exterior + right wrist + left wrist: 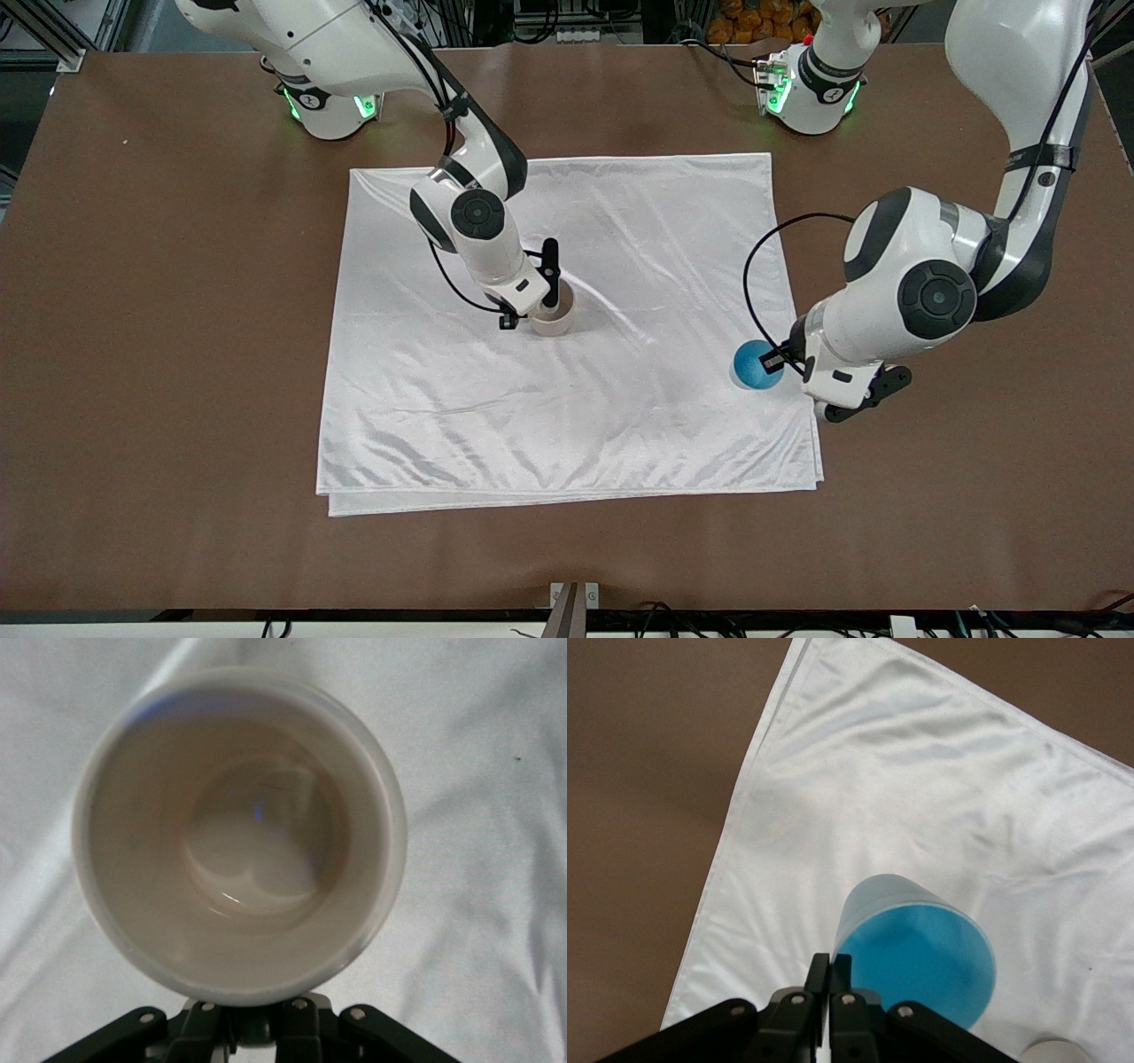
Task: Place blue cup into white mug on cloth
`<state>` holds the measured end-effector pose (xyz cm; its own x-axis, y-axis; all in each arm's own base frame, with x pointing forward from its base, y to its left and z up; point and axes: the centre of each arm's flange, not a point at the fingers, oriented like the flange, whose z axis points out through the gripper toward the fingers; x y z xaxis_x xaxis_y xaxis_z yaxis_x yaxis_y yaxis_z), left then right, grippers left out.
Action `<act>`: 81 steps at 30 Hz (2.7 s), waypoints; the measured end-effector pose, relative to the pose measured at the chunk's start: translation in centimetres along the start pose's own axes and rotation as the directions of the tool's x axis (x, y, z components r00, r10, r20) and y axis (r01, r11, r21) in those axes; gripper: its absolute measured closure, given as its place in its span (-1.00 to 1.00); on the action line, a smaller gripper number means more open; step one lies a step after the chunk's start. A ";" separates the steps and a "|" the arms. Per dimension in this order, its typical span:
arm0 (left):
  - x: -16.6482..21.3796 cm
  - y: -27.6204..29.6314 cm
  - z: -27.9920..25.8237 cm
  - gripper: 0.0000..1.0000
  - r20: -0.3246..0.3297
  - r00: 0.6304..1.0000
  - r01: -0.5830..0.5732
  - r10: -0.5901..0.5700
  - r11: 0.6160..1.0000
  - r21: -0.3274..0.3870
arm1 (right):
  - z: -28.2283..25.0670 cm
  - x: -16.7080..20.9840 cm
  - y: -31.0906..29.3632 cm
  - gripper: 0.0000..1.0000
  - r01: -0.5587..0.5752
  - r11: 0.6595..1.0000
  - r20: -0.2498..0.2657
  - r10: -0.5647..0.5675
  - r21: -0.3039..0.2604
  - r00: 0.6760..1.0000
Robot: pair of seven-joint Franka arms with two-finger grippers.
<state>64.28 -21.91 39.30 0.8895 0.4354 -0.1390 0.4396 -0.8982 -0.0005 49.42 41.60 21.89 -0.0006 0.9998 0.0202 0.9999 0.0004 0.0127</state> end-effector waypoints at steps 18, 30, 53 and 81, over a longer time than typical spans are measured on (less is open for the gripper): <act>-4.4 4.0 0.4 0.91 0.005 0.999 0.033 -0.033 0.999 0.007 | -0.9 0.5 1.2 -0.03 -0.010 1.000 -0.005 0.010 -0.011 1.000; -9.4 7.6 1.6 0.91 0.009 0.999 0.036 -0.036 0.999 0.029 | -7.4 0.0 5.3 -0.64 -0.043 0.999 0.089 0.041 0.022 0.995; -19.2 13.4 3.3 0.91 0.003 0.997 0.073 -0.073 0.996 0.057 | -23.5 -12.7 10.1 -0.89 -0.255 0.966 0.117 0.259 -0.042 0.959; -25.4 17.9 4.2 0.91 -0.005 0.999 0.051 -0.051 0.999 -0.017 | -37.3 -32.5 9.8 -1.00 -0.570 0.816 0.068 0.576 -0.096 0.814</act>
<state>49.04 -49.34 38.68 0.8667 0.4807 -0.1334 0.4861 -0.8738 0.0096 58.78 8.38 58.69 0.5766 0.8158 -0.0447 0.8154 -0.5711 0.0945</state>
